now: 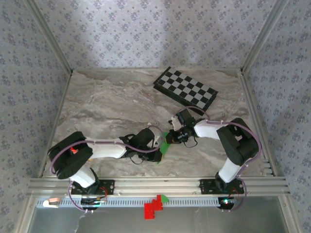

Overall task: Fold a paper plane with a square sheet of paper (pick it up from the middle)
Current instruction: Fold the wing for the fifth time at the center of the table.

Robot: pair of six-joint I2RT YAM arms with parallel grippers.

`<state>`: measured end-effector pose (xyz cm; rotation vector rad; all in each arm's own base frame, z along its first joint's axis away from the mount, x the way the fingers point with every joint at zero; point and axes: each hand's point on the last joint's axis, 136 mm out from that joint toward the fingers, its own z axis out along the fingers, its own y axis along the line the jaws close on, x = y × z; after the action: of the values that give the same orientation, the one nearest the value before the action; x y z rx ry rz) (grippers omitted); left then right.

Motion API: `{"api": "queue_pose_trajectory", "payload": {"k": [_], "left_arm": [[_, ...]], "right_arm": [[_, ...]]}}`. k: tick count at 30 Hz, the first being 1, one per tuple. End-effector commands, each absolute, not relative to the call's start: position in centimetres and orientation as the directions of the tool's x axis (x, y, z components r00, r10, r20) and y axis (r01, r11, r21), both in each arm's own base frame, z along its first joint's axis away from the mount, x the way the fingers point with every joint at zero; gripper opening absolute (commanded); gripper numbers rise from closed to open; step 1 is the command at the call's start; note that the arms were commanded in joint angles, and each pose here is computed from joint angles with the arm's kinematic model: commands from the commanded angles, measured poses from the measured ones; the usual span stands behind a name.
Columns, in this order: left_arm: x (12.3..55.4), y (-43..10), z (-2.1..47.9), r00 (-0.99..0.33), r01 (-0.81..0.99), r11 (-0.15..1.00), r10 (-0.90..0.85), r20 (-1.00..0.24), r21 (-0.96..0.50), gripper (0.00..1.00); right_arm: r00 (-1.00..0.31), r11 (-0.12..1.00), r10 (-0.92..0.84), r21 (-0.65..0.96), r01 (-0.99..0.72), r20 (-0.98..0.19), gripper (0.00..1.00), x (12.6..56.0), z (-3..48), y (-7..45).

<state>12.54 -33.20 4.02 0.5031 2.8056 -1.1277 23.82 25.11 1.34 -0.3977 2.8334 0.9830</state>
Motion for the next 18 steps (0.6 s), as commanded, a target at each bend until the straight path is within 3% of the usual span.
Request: {"api": "queue_pose_trajectory", "payload": {"k": [1, 18], "left_arm": [[11.7, -32.8, 5.2, -0.929, 0.362, 0.670, 0.315, -0.194, -0.648, 0.07], [10.8, -31.9, 1.5, -0.939, 0.317, 0.714, 0.329, -0.101, -0.624, 0.07]], "right_arm": [[-0.978, 0.883, -0.207, 0.425, -0.199, -0.028, 0.12, 20.7, -3.8, 20.7], [-0.978, 0.885, -0.205, 0.423, -0.195, -0.022, 0.11, 20.8, -4.0, 20.8]]}}
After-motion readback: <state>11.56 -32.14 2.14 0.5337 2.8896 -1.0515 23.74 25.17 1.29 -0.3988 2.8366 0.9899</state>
